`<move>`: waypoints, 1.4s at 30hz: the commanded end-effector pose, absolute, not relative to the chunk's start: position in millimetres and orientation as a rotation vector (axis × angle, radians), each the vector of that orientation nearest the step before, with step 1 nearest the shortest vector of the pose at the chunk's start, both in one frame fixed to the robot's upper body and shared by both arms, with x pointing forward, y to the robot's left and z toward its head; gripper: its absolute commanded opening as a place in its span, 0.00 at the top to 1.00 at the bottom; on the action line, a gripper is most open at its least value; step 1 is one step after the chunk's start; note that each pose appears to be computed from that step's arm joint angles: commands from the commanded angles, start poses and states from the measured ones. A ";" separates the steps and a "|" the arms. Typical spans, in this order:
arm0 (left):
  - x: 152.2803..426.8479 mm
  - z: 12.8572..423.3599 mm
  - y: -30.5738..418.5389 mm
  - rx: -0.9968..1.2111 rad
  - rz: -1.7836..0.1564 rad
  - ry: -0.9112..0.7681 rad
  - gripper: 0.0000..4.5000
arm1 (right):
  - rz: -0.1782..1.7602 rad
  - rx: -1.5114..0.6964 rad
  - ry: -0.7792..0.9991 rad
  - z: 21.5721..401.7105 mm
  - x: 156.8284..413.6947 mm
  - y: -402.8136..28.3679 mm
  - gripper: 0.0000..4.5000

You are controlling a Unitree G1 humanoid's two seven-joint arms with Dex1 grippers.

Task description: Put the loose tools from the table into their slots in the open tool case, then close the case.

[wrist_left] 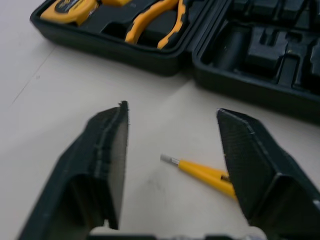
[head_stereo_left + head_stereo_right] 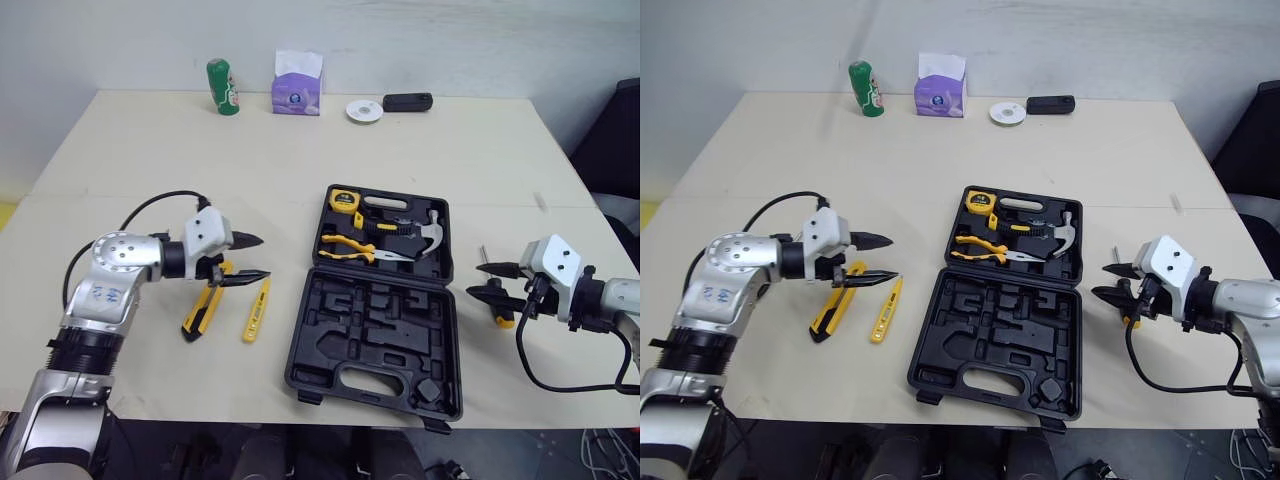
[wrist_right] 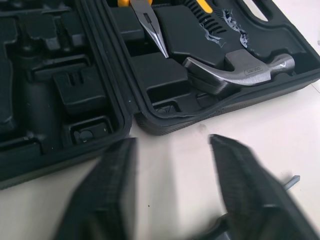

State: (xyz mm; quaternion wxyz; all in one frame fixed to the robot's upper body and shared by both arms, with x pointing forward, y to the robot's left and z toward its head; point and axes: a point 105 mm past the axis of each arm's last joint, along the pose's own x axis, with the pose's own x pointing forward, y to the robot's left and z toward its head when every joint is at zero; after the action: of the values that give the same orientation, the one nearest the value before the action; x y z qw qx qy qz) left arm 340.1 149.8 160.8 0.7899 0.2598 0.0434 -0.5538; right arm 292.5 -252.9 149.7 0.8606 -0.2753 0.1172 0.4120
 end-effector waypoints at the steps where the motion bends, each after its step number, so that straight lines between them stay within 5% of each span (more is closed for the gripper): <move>1: 345.7 159.9 136.7 0.590 -1.207 0.085 0.78 | 0.869 -0.625 0.239 150.6 289.8 -255.5 1.00; 3: 350.0 157.6 131.8 0.594 -1.206 0.094 0.99 | 0.867 -0.630 0.240 148.8 289.6 -256.1 1.00; 31: 363.6 133.8 92.5 0.597 -1.217 0.140 0.99 | 0.885 -0.703 0.237 128.4 312.2 -228.7 1.00; 42: 349.7 140.3 94.7 0.586 -1.272 0.114 0.99 | 0.968 -0.722 0.192 129.7 322.5 -206.4 1.00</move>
State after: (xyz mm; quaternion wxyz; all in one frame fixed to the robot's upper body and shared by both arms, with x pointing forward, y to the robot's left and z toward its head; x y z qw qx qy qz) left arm 357.5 101.4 126.9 0.7736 0.2680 0.0836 -0.5681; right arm 320.3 -222.4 115.2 0.8274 -0.3284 0.1327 0.4358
